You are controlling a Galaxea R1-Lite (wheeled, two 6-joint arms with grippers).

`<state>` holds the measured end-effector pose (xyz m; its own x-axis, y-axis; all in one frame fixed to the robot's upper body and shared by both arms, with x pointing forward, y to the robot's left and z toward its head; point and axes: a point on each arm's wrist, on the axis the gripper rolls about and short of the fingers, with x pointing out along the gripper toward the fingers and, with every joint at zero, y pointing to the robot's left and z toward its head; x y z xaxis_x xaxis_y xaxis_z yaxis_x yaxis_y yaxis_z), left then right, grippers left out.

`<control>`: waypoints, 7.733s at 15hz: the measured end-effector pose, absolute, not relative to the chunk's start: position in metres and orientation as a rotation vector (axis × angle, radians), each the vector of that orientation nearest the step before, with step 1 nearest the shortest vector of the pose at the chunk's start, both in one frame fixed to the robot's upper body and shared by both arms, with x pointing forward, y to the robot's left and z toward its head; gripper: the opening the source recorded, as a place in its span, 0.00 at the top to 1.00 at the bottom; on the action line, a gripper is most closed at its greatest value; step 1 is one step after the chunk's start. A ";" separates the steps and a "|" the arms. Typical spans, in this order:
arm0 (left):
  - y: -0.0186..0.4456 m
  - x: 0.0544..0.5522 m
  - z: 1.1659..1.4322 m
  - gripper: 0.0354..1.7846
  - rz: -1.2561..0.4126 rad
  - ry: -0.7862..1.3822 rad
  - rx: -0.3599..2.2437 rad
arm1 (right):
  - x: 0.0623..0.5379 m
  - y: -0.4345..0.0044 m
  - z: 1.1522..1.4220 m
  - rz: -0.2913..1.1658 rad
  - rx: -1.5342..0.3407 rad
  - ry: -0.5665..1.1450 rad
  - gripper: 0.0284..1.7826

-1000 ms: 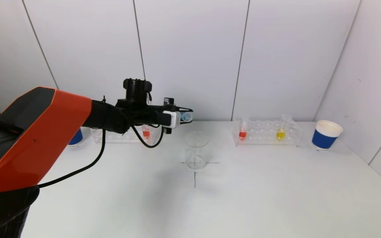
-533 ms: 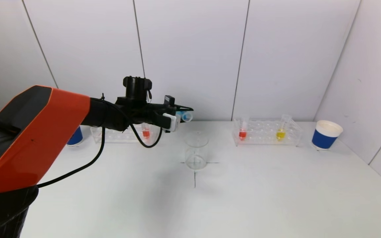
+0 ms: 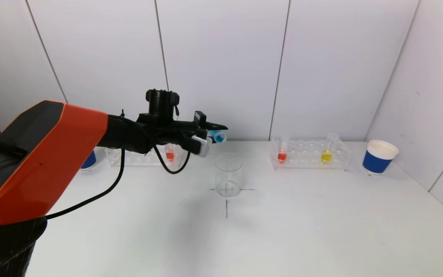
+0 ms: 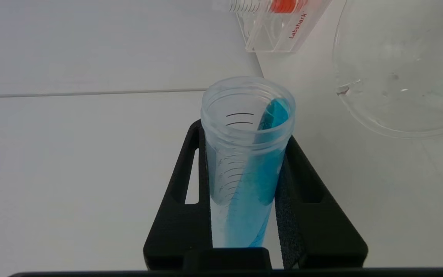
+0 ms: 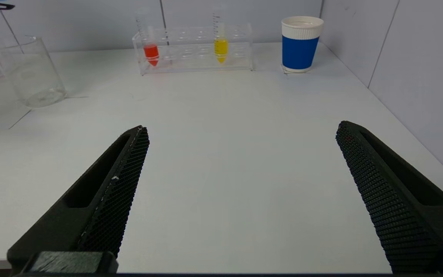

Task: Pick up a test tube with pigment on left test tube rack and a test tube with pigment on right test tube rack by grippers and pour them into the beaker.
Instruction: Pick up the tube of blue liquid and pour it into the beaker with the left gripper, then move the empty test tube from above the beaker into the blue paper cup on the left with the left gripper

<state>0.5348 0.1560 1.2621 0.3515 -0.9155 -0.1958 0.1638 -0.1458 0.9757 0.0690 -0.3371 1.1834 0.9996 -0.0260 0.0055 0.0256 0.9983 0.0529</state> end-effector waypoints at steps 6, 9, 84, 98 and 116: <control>0.153 0.536 1.260 0.75 -1.097 -0.771 1.391 | 0.069 -0.337 1.183 -0.026 0.053 -0.006 0.01; 0.152 0.537 1.257 0.75 -1.097 -0.773 1.391 | 0.069 -0.337 1.183 -0.026 0.052 -0.006 0.01; 0.134 0.519 1.299 0.75 -1.055 -0.814 1.749 | 0.069 -0.337 1.183 -0.026 0.053 -0.004 0.01; 0.183 0.496 1.390 0.75 -0.756 -0.232 0.886 | 0.069 -0.337 1.183 -0.026 0.052 -0.004 0.01; 0.336 0.472 1.471 0.75 0.278 0.013 0.161 | 0.069 -0.337 1.183 -0.026 0.053 -0.004 0.01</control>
